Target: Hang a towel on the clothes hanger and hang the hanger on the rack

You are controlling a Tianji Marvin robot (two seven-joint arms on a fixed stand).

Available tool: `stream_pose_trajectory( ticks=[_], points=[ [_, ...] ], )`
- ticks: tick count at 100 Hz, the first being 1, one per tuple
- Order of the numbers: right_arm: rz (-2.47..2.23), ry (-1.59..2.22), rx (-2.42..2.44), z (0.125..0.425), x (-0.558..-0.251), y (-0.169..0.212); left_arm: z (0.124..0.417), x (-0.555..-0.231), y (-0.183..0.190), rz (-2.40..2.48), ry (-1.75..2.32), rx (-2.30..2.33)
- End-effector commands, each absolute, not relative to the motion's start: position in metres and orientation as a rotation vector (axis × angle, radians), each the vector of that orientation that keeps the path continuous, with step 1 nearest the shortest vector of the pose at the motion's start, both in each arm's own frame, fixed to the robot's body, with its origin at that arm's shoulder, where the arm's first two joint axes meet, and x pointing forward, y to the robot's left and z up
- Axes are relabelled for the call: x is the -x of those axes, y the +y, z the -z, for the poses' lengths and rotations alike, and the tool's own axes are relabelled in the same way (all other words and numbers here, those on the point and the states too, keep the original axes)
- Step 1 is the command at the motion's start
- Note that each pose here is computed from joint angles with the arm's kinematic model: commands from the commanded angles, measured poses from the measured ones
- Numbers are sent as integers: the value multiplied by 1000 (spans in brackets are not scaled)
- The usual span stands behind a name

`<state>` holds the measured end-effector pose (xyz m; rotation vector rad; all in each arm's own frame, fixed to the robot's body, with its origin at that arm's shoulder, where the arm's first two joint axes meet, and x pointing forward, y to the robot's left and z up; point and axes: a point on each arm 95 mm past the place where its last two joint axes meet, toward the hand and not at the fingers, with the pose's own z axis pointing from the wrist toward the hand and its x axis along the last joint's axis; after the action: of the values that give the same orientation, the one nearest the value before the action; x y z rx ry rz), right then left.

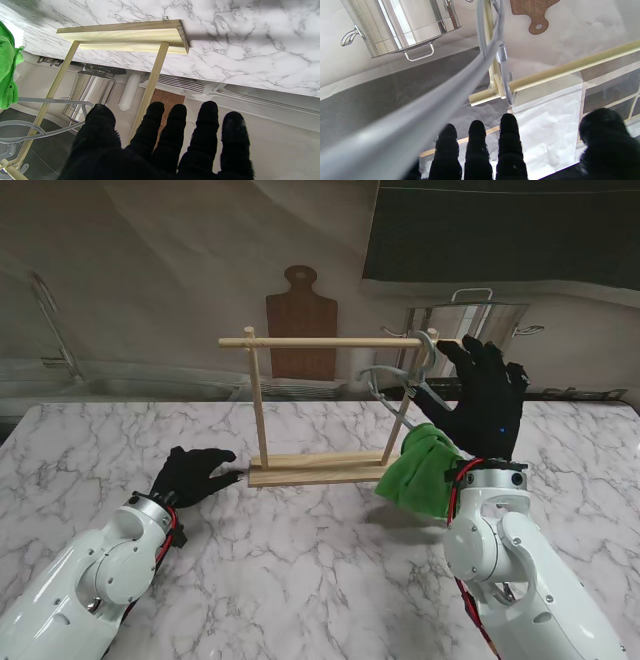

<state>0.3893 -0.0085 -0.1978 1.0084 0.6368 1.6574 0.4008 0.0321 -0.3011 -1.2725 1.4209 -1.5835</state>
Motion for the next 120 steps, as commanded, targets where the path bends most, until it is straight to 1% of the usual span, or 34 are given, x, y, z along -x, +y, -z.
stream_pose_trajectory(
  ticks=[1, 22, 46, 75, 95, 120],
  points=[
    [-1663, 634, -965, 193, -385, -9, 304, -400, 32, 1573, 1434, 1282],
    [-1736, 626, -951, 179, -378, -7, 303, -400, 33, 1571, 1429, 1281],
    [-1868, 652, -992, 177, -363, 15, 303, -400, 33, 1571, 1427, 1279],
    [-1971, 710, -907, 170, -346, 37, 303, -401, 34, 1578, 1419, 1276],
    [-2013, 801, -901, 179, -337, 48, 303, -401, 34, 1582, 1418, 1276],
    [-2013, 932, -871, 195, -332, 57, 303, -400, 33, 1584, 1420, 1273]
  ],
)
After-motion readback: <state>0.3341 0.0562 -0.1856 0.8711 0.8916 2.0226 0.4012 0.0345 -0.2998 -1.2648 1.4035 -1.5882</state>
